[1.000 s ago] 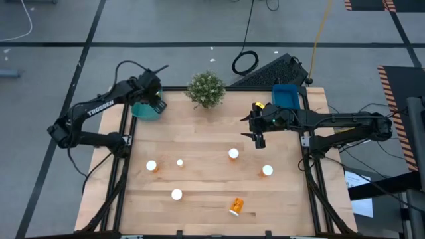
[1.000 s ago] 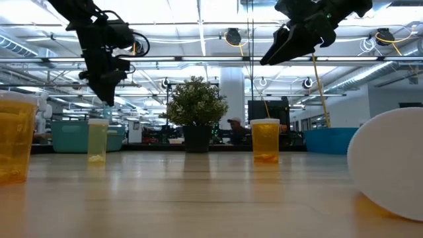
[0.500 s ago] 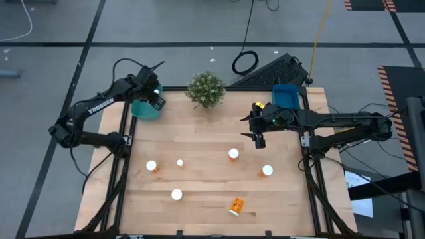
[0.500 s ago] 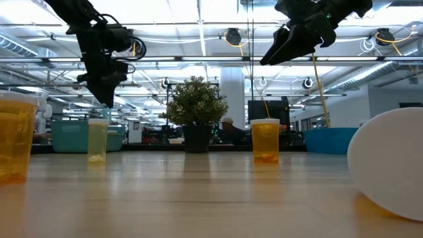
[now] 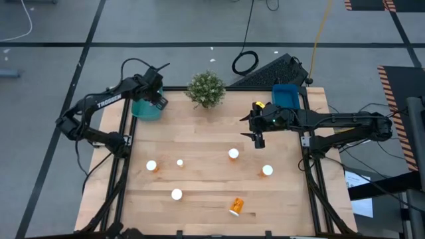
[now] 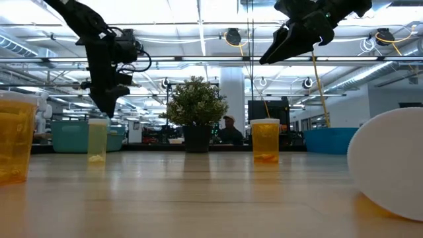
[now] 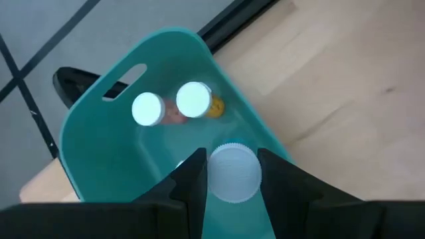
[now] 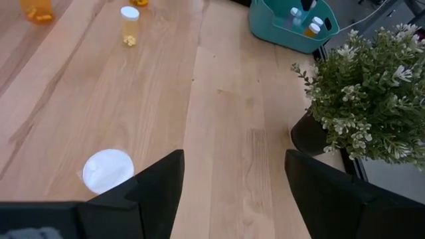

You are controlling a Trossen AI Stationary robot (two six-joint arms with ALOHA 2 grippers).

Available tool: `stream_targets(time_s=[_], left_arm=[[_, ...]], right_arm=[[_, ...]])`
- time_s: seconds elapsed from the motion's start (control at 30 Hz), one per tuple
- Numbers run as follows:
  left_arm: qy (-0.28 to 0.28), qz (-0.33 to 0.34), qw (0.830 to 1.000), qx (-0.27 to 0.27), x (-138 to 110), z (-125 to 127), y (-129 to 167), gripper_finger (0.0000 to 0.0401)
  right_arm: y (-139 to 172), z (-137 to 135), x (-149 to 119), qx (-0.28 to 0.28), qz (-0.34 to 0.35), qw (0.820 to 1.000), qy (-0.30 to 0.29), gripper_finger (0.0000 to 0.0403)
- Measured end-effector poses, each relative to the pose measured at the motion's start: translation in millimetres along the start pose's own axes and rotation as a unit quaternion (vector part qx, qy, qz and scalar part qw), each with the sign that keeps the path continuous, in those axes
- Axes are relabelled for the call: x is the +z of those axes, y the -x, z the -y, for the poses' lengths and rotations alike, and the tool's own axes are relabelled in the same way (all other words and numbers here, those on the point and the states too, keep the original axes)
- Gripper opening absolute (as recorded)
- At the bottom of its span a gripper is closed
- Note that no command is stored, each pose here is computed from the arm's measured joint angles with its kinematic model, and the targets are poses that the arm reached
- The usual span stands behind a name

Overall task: Pick and place medicine bottles into bin by pill shape (circle, oval)
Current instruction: Put the blue pill bottle into the green bin

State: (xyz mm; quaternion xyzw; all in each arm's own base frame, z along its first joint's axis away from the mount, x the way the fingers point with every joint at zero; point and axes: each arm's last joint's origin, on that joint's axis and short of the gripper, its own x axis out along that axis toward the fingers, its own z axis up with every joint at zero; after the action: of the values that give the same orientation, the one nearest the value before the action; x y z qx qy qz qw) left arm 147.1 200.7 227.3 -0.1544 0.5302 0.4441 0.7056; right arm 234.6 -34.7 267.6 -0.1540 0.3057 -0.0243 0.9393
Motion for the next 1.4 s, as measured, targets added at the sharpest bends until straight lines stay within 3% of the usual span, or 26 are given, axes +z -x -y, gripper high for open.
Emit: stream_targets(time_s=[0.67, 1.23, 1.4], left_arm=[[-0.010, -0.039, 0.999, 0.001, 8, 8, -40, 0.0124], [0.005, -0.039, 0.999, 0.007, 8, -2, -46, 0.0124], [0.013, -0.038, 0.999, -0.021, 8, -5, -47, 0.0124]], right_arm=[[0, 0, 0, 0.000, 0.000, 1.000, -0.001, 0.0254], [0, 0, -1, 0.001, -0.004, 1.000, 0.005, 0.0254], [0, 0, -1, 0.001, -0.004, 1.000, 0.005, 0.0254]])
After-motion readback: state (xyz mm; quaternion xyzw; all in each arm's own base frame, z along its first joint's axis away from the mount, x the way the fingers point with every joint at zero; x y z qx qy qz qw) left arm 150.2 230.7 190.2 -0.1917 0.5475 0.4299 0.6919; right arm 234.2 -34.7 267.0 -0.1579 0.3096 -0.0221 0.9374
